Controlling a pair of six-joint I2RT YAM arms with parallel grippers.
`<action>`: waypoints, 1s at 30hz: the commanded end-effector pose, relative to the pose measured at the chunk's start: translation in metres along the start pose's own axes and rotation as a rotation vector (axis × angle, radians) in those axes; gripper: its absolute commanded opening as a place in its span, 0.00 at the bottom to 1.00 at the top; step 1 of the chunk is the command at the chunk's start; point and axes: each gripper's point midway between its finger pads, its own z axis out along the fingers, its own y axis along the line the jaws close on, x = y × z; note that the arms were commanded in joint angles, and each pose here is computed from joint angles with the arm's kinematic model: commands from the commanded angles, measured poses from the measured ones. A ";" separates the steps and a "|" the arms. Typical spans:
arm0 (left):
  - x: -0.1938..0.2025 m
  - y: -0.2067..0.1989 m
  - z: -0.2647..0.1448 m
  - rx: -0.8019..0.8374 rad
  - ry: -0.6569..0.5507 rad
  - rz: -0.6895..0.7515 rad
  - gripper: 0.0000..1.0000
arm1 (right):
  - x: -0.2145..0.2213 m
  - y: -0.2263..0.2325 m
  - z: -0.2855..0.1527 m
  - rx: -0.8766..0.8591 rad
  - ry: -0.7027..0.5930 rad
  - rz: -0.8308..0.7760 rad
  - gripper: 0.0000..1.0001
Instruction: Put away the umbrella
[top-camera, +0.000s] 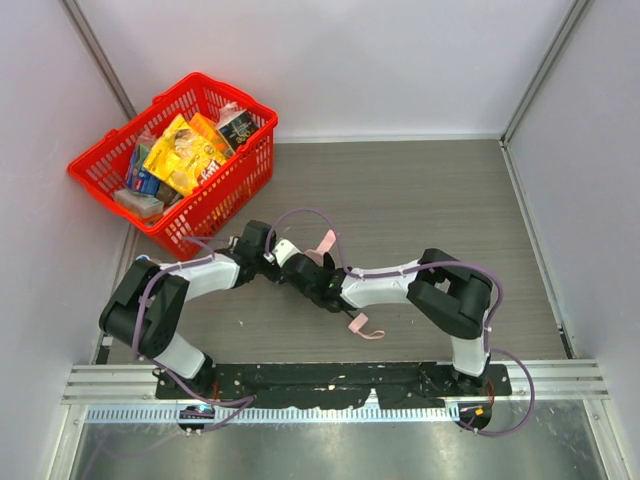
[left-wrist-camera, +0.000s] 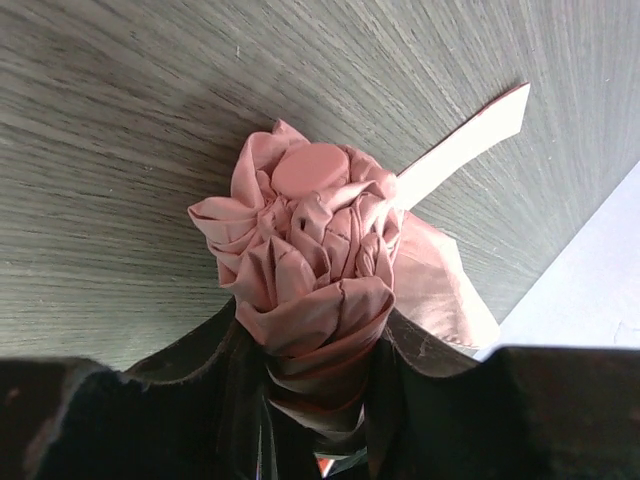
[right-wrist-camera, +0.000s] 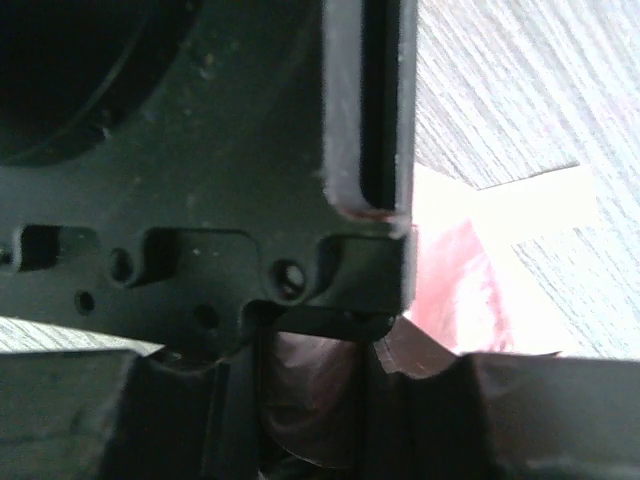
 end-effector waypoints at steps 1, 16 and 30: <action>0.023 0.106 -0.004 -0.327 0.031 -0.028 0.00 | 0.035 0.003 0.017 0.011 0.053 0.017 0.01; 0.003 0.051 -0.001 0.036 -0.086 0.142 0.98 | 0.081 0.049 0.001 -0.615 0.103 0.384 0.01; -0.018 0.057 -0.009 -0.038 -0.135 0.195 1.00 | 0.073 0.035 -0.005 -0.830 0.117 0.589 0.01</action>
